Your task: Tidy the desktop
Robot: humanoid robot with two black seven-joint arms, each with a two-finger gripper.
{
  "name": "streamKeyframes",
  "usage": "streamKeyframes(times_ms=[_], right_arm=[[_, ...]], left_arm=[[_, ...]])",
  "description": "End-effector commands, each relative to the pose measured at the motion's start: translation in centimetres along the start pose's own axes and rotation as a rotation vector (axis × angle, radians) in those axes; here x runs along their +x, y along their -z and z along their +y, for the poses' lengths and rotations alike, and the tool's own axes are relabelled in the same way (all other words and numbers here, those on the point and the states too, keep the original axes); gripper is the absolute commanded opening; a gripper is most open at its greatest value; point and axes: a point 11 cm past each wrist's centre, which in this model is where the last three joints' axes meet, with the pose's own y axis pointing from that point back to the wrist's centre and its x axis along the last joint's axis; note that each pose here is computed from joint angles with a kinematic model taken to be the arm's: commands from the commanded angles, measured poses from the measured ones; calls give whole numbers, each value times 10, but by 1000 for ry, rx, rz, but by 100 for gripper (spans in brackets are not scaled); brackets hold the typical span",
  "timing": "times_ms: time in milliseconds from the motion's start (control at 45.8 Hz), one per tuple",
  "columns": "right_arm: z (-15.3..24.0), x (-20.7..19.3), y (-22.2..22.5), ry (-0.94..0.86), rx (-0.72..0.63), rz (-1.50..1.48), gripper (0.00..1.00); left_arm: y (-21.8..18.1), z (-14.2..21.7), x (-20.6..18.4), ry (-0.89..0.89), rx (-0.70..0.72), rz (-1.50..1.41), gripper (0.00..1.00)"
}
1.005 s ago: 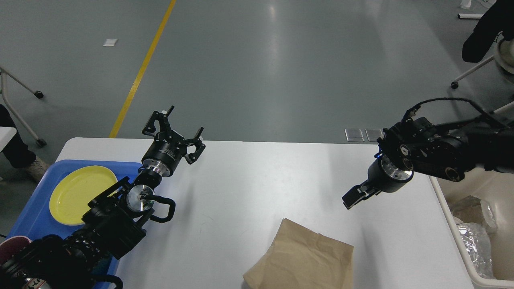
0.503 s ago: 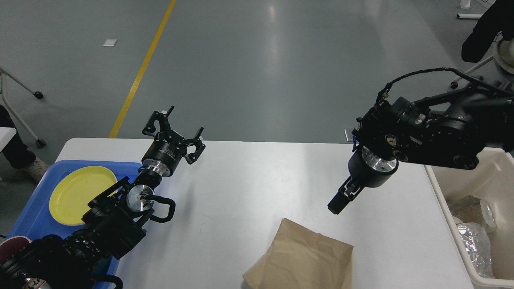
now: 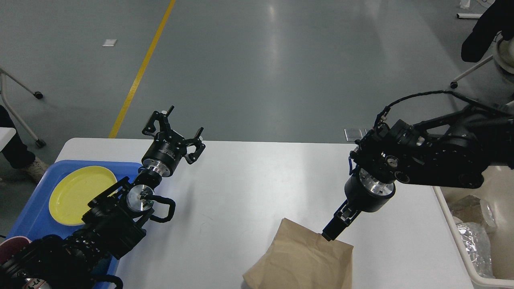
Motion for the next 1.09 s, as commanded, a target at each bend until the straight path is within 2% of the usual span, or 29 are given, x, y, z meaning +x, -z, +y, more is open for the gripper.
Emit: streamKeyframes(times_ms=[0, 393, 590, 1071], right_arm=[[-17, -8, 1, -10, 28, -18, 100], [-53, 4, 1, -111, 59, -46, 100], [-60, 4, -18, -159, 58, -169, 100], [-70, -5, -11, -133, 102, -210, 99]], left_arm=[[0, 0, 0, 0, 0, 0, 98], [0, 0, 0, 0, 0, 0, 98], [0, 0, 0, 0, 0, 0, 98], [0, 0, 0, 0, 0, 0, 98]])
